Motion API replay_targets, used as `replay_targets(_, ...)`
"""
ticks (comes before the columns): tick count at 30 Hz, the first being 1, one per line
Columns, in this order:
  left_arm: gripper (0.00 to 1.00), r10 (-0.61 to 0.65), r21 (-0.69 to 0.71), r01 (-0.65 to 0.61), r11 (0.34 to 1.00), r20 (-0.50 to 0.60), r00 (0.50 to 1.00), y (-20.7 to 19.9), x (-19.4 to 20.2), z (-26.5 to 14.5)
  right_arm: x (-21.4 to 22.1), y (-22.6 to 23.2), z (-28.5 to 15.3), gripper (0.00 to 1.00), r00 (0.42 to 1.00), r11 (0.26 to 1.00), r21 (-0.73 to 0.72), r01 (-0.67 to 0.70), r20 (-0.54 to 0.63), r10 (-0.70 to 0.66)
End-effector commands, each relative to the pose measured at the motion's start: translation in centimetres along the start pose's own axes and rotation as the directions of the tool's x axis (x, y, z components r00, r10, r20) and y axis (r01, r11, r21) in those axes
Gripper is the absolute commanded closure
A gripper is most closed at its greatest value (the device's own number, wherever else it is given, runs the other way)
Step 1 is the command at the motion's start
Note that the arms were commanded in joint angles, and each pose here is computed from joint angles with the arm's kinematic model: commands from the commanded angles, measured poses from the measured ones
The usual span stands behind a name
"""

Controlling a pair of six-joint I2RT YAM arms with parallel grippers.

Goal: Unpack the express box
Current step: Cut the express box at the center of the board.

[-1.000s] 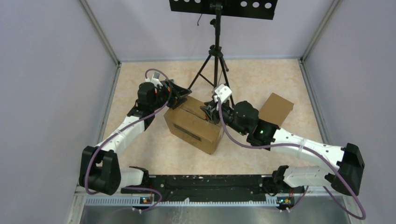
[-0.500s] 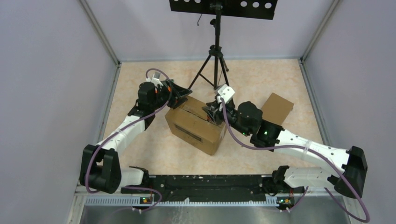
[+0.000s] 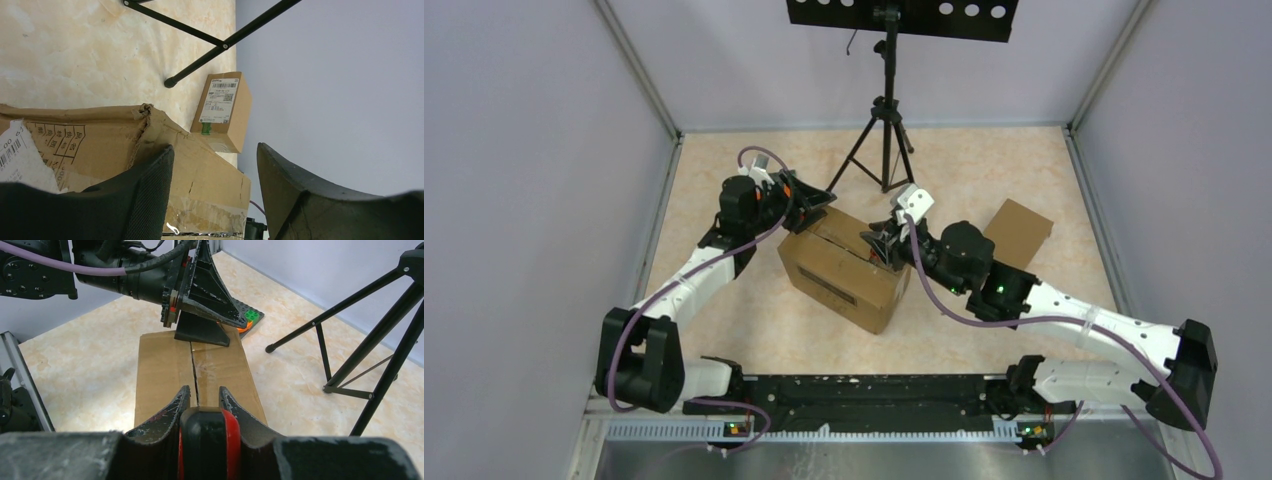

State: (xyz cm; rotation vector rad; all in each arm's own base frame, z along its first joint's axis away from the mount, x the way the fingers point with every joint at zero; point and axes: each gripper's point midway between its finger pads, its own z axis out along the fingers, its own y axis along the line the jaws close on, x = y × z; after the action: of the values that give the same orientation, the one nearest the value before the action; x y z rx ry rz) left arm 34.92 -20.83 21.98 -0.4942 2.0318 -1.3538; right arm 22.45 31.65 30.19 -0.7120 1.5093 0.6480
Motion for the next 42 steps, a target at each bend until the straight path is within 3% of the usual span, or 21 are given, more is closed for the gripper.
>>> replay_targets(1, 0.33, -0.043, -0.322, 0.041, 0.946, -0.001, 0.999, 10.4, 1.3, -0.5, -0.5, -0.3, -1.5, 1.00, 1.000, 1.000, 0.009, 0.005, -0.020, -0.004)
replay_targets(7, 0.33, -0.043, -0.312, 0.039, 0.949, -0.003, 0.999, 10.1, 1.3, -0.6, 0.4, -0.9, -1.4, 1.00, 0.999, 0.999, 0.048, 0.011, -0.048, -0.009)
replay_targets(17, 0.33, -0.021, -0.289, 0.014, 0.957, -0.022, 1.000, 9.4, 1.3, -0.6, -3.0, -0.3, -1.8, 1.00, 0.999, 1.000, 0.009, -0.005, 0.043, 0.005)
replay_targets(36, 0.33, 0.003, -0.271, -0.021, 0.962, -0.065, 0.998, 9.2, 1.5, -0.3, -0.4, 0.2, -2.3, 1.00, 0.996, 0.995, -0.046, 0.090, 0.030, -0.089)
replay_targets(42, 0.33, 0.004, -0.279, -0.020, 0.960, -0.059, 0.998, 9.4, 1.4, -0.3, 0.9, 0.2, -2.3, 1.00, 0.997, 0.996, -0.046, 0.072, -0.024, -0.073)
